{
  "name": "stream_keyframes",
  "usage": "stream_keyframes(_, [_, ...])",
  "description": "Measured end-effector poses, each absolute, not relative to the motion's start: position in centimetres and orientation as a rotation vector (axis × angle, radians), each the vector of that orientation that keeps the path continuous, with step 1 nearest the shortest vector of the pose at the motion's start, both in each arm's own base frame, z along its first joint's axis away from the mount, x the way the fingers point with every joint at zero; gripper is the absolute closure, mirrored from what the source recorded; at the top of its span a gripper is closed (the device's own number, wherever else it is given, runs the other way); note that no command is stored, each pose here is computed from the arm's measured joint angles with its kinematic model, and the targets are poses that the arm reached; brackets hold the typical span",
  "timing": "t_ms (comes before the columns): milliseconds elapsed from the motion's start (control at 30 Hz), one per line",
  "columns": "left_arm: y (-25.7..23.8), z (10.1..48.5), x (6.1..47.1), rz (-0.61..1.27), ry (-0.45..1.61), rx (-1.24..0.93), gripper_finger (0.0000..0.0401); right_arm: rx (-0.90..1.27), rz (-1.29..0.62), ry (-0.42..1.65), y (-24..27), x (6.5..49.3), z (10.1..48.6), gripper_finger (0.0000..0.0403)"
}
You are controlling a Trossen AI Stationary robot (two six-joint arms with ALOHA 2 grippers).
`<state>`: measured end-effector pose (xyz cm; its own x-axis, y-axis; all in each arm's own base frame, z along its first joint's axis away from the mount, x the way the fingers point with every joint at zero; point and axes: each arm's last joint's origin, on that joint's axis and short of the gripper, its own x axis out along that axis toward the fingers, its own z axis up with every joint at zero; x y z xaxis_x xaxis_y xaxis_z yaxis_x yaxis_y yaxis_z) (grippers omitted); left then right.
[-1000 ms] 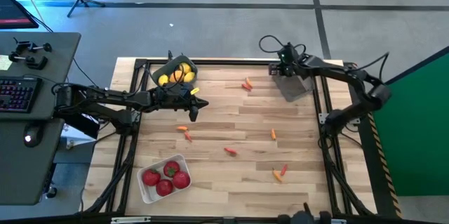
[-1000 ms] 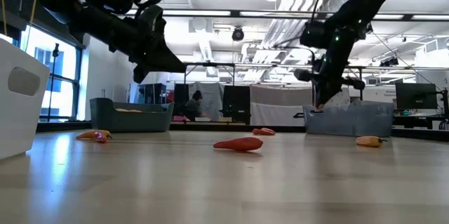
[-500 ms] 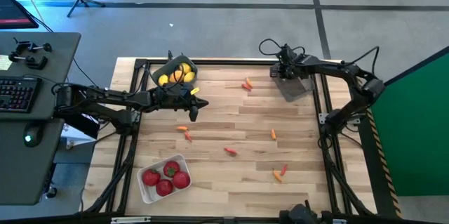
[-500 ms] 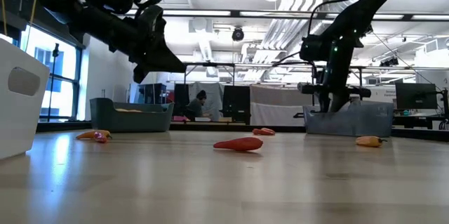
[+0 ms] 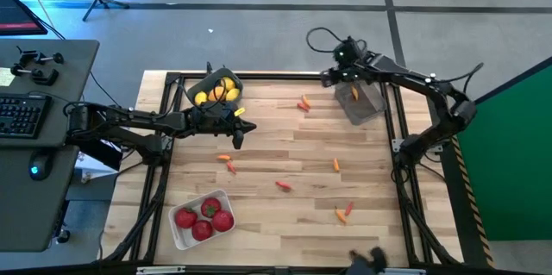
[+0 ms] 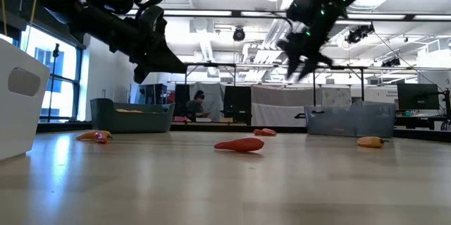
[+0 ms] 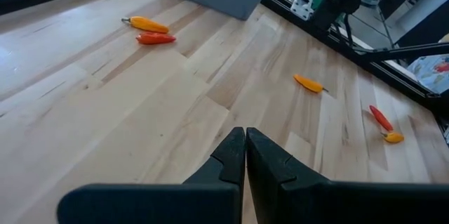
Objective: Sort produce into baskets
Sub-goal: Put the orange chili pepper into the black bin
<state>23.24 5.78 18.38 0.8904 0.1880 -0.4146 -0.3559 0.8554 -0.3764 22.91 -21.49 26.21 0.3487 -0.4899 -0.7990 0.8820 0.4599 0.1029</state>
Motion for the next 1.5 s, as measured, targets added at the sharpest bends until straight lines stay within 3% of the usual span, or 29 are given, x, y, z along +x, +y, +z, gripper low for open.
stream_keyframes(167, [5.8,18.3,23.2,0.309,0.380,-0.441,0.0401,0.420,-0.601,0.718,-18.9,26.4,25.9,0.0256])
stream_keyframes(433, [5.8,18.2,23.2,0.315,0.390,-0.449,0.0401,0.421,-0.461,0.734,-15.9,28.0,20.6,0.0260])
stream_keyframes(933, [5.8,18.2,23.2,0.319,0.391,-0.465,0.0401,0.340,-0.578,0.833,-15.4,30.4,14.3,0.0263])
stream_keyframes(1367, [5.8,18.0,23.0,0.326,0.419,-0.471,0.0401,0.345,-0.612,0.893,-15.9,30.7,11.7,0.0264])
stream_keyframes(1500, [5.8,18.0,23.0,0.326,0.420,-0.471,0.0401,0.369,-0.624,0.883,-16.0,30.7,11.6,0.0282])
